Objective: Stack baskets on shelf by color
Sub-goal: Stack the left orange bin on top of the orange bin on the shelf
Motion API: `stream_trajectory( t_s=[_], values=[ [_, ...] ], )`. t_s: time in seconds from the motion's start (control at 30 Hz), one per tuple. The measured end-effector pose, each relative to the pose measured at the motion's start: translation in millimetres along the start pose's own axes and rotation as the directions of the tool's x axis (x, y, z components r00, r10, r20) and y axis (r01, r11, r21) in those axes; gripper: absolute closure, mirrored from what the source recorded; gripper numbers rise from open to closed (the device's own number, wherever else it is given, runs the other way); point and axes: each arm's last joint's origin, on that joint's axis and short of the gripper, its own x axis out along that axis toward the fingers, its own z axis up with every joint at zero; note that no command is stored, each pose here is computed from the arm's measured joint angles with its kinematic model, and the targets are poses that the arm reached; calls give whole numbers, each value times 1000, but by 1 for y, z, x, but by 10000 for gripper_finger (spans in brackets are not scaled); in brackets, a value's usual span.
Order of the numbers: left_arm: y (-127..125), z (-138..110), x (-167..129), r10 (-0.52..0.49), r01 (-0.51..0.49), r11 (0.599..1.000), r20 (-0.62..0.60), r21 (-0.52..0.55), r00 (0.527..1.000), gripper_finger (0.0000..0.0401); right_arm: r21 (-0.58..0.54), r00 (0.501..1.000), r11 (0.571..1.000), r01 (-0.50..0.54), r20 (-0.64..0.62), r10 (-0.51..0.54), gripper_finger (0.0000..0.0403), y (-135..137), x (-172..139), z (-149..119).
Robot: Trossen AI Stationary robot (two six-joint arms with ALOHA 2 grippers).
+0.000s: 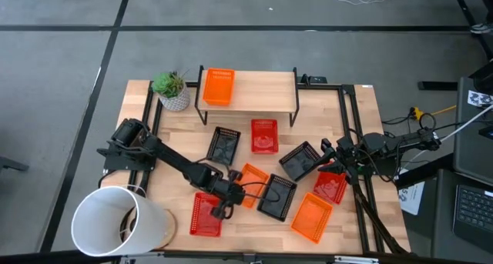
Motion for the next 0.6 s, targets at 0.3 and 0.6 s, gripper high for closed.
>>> stream_trajectory(
  t_s=[0.3,0.6],
  values=[
    [2,7,-13,-4,4,1000,27,-3,1000,400,0,1000,1000,0,-1,0,286,0,0,0],
    [10,44,-77,143,-147,987,56,64,988,401,1,1000,1000,3,-7,-3,286,0,0,-1]
  ],
)
